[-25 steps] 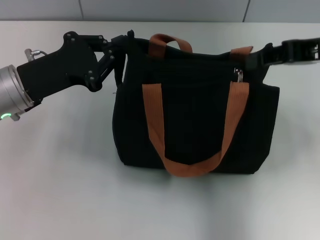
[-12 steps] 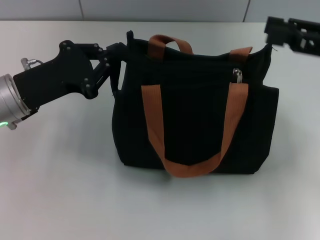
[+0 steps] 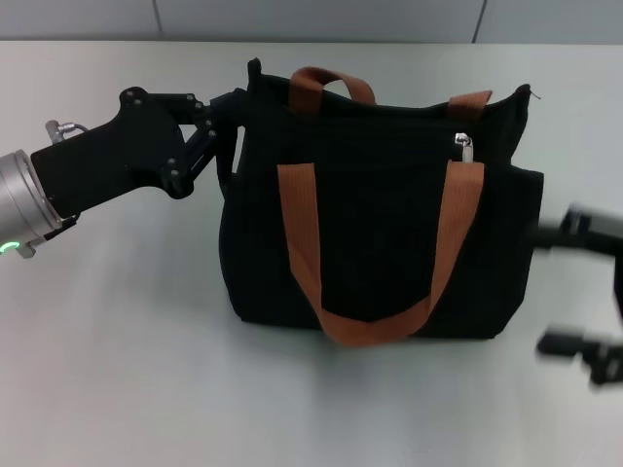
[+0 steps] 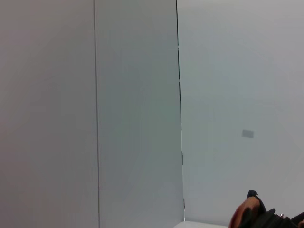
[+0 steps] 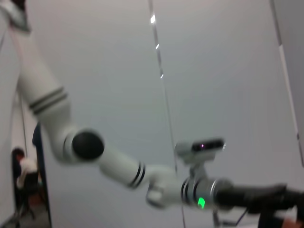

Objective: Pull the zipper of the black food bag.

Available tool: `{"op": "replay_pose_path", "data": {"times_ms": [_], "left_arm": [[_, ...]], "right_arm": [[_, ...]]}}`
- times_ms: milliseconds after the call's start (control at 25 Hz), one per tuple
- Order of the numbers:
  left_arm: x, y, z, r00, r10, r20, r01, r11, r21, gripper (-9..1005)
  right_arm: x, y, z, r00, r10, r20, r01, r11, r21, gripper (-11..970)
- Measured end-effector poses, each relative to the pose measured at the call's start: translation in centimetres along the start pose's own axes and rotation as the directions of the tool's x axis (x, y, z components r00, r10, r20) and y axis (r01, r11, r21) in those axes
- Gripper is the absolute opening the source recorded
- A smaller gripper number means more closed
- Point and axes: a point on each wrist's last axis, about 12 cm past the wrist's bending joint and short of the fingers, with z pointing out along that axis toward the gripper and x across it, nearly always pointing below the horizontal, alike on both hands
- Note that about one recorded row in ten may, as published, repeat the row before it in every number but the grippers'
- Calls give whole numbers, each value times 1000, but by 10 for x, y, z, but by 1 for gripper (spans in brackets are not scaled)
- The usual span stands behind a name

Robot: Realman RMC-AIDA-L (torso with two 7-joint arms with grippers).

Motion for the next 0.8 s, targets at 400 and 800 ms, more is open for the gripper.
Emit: {"op": "replay_pose_path", "data": {"times_ms": [400,800], "left_arm": [[4,-3,-6,999,-33,-8,33,999,-10,75],[-5,0,-28,992,-110,-53,112,993,28,166]], "right_arm": [[34,21,2,999,-29,-26,29,999,18,817],[38,18,2,999,5,-46,-3,999,54,817]]}}
